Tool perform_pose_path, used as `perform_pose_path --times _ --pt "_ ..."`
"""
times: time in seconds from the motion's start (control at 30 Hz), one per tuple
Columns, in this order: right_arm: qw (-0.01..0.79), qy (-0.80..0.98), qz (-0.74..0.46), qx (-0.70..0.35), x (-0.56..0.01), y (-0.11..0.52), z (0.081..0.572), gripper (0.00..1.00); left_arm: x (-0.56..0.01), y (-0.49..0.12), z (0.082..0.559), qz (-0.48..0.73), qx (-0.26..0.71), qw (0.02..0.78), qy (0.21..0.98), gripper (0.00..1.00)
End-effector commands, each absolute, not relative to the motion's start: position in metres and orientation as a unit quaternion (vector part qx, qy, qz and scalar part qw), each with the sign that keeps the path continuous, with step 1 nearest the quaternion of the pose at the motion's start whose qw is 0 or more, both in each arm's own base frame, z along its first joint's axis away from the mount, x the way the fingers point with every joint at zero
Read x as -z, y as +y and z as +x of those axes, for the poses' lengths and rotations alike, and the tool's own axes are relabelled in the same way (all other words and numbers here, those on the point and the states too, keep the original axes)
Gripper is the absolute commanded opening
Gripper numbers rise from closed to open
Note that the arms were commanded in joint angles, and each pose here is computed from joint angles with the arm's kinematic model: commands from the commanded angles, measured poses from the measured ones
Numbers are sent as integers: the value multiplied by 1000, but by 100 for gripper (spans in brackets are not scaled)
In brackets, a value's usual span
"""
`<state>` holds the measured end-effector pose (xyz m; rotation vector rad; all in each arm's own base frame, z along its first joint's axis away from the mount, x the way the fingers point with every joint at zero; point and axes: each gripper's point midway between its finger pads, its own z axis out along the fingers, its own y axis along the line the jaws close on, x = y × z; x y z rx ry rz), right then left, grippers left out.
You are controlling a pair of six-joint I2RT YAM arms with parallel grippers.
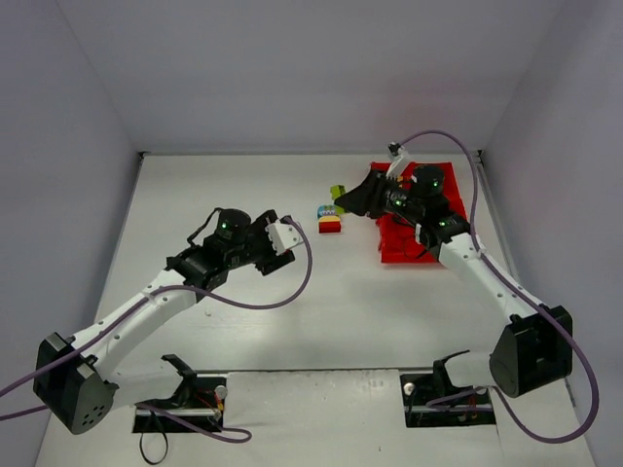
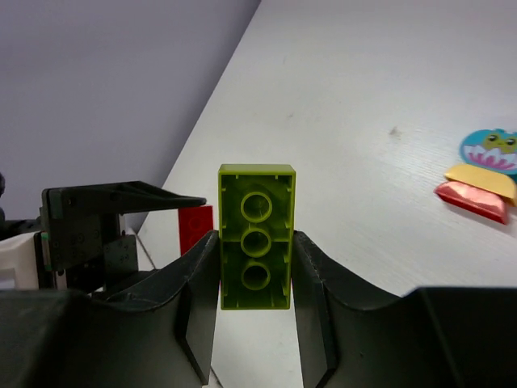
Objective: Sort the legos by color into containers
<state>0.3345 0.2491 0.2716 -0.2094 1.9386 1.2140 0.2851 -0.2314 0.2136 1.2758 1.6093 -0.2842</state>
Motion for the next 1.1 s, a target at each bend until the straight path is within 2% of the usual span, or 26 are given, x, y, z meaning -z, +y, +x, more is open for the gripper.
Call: perform_pose_path --times 0.0,0.23,0.33,0.5,0.7,0.77,0.8,0.87,0.9,1.07 --pt "468 753 -95 -452 -299 222 349 0 -247 -237 294 519 116 545 648 2" --pt "573 793 -15 -206 -293 88 440 0 -257 -233 296 501 108 565 646 2" --pt "591 800 26 -96 -286 30 473 0 -260 -232 297 494 107 572 646 2" --pt "561 826 45 -11 -242 -26 522 2 -261 -233 297 493 111 574 644 2" --pt "529 848 38 22 -194 -45 562 9 -260 -233 296 494 111 574 644 2" --pt "517 855 37 25 -178 -47 568 16 -260 -233 297 494 109 574 644 2" --pt "520 853 34 22 -179 -46 571 25 -259 -233 298 495 108 572 644 2" --pt "516 856 30 10 -174 -41 574 35 -259 -233 298 496 109 573 644 2" --pt "516 856 29 6 -174 -40 574 44 -258 -234 298 496 111 572 644 2" --pt "527 849 33 1 -192 -37 566 61 -260 -235 295 498 115 574 640 2"
